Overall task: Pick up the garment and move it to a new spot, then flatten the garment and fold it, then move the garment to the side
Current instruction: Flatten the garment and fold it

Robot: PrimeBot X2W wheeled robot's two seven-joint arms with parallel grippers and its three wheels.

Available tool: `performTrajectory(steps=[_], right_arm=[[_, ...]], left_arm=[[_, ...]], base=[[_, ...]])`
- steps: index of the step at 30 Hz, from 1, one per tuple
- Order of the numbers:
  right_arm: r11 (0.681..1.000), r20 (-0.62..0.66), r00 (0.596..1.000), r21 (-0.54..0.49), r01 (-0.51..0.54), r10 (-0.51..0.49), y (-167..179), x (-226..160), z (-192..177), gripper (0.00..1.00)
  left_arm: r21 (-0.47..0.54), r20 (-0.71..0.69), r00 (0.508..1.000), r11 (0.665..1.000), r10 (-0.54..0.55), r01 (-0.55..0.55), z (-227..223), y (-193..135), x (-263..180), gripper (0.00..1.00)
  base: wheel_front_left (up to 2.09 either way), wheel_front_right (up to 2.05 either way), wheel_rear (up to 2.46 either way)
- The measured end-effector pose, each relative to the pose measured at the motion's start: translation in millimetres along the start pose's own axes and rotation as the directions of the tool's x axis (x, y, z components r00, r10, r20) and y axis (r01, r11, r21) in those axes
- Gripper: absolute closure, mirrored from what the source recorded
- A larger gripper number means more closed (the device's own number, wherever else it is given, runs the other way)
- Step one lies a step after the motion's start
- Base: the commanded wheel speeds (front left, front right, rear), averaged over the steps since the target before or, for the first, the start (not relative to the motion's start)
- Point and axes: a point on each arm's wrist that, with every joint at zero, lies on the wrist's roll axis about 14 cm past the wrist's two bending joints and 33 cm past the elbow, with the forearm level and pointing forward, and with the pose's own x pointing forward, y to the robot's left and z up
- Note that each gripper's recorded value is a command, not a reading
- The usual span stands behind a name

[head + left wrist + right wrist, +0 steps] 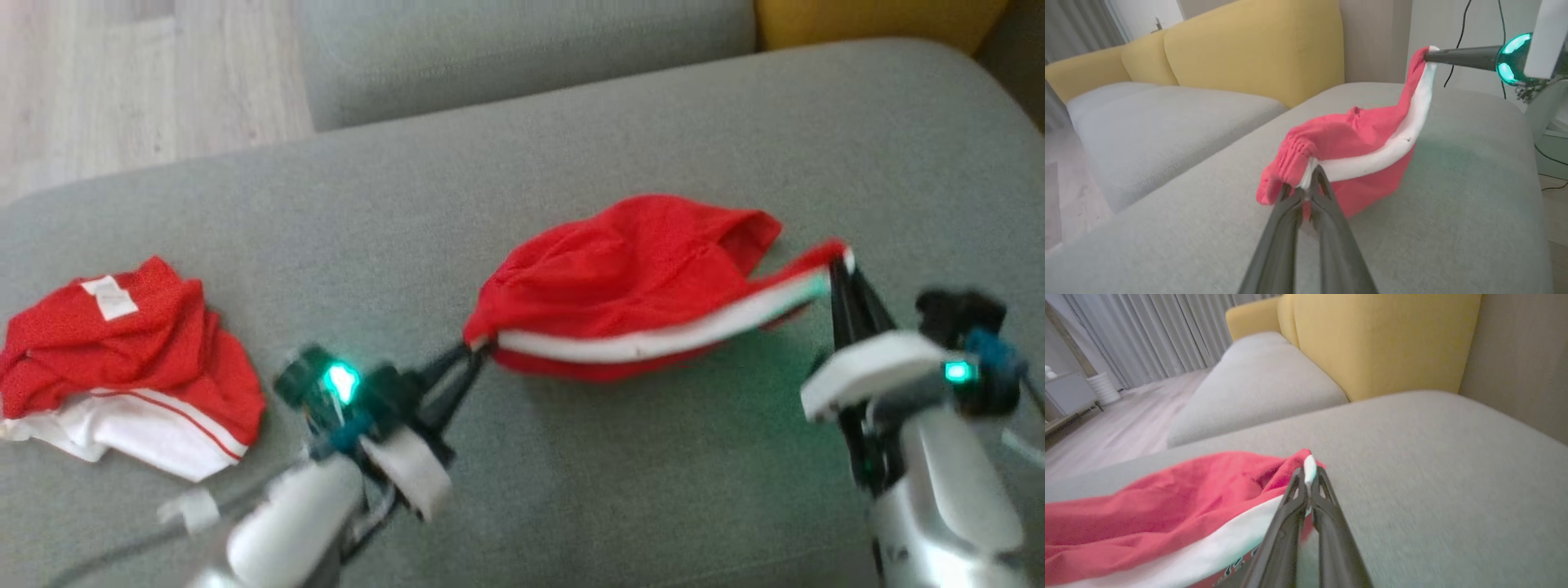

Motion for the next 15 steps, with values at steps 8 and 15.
performTrajectory(steps=[8,15], right_arm=[[0.984,0.301,0.938,-0.093,-0.151,0.173,59.6,12.6,143.6,1.0],[0.956,0.441,0.858,-0.237,-0.17,0.262,82.7,9.7,233.9,1.0]], left_arm=[[0.178,0.116,0.993,0.982,0.037,-0.057,108.4,59.2,5.5,1.0],[0.234,0.164,0.984,0.967,0.066,-0.104,176.9,92.7,-3.6,1.0]], base=[[0.0,0.0,0.0],[0.0,0.0,0.0]])
